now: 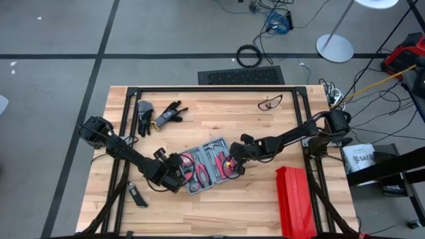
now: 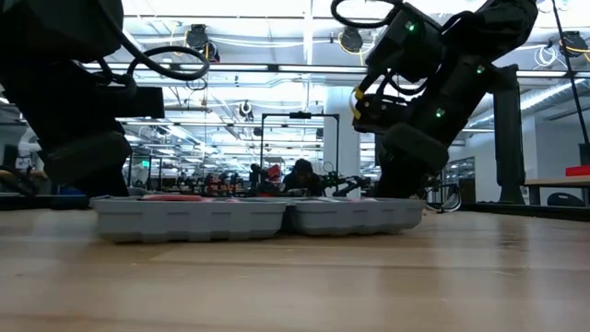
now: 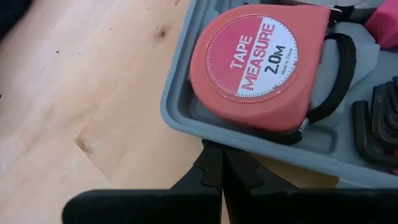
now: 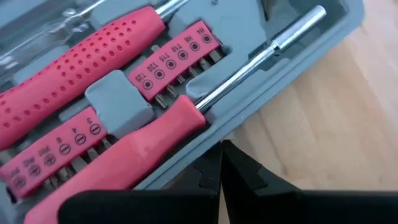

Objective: Prefit tool cases
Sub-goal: Close the gray prefit tools case

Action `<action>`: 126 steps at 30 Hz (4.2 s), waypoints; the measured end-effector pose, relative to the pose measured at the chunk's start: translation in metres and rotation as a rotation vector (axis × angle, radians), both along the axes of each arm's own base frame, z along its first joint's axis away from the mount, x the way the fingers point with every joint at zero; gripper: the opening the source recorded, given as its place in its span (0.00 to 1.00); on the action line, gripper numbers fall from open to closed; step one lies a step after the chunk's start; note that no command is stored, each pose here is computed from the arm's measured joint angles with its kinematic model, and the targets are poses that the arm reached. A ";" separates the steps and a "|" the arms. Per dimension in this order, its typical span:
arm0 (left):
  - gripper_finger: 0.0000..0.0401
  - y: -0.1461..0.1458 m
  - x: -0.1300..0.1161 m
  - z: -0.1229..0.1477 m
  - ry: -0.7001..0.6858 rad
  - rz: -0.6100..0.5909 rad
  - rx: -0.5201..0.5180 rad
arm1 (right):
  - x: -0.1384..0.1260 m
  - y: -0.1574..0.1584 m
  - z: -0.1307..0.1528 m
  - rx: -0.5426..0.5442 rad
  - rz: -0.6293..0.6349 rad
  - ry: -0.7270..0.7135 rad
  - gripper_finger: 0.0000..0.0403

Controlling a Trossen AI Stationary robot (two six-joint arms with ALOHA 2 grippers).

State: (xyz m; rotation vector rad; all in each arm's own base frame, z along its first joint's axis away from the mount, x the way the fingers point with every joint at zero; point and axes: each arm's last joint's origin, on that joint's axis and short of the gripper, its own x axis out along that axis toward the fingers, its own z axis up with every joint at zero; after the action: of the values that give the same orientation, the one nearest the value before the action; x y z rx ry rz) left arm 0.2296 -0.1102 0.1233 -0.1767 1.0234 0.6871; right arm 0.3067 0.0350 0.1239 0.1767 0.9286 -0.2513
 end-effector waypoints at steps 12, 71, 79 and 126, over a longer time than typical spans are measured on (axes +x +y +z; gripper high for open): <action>0.00 0.000 0.001 0.000 -0.018 0.004 0.012 | -0.001 0.000 0.005 0.012 0.010 -0.016 0.00; 0.00 -0.007 0.026 0.012 -0.279 -0.025 0.006 | 0.056 0.032 0.065 -0.011 0.249 -0.325 0.00; 0.00 -0.007 0.022 0.017 -0.319 -0.008 0.082 | 0.096 0.047 0.053 -0.069 0.325 -0.175 0.00; 0.00 -0.011 -0.014 0.119 -0.540 -0.057 0.223 | 0.149 0.060 -0.010 0.059 0.430 -0.274 0.00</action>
State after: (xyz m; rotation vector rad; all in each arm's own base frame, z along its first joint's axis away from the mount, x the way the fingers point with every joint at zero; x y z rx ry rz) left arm 0.2159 -0.1214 0.2420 -0.1276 0.4298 0.6484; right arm 0.4555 0.0954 0.1138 0.0603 0.6808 0.1954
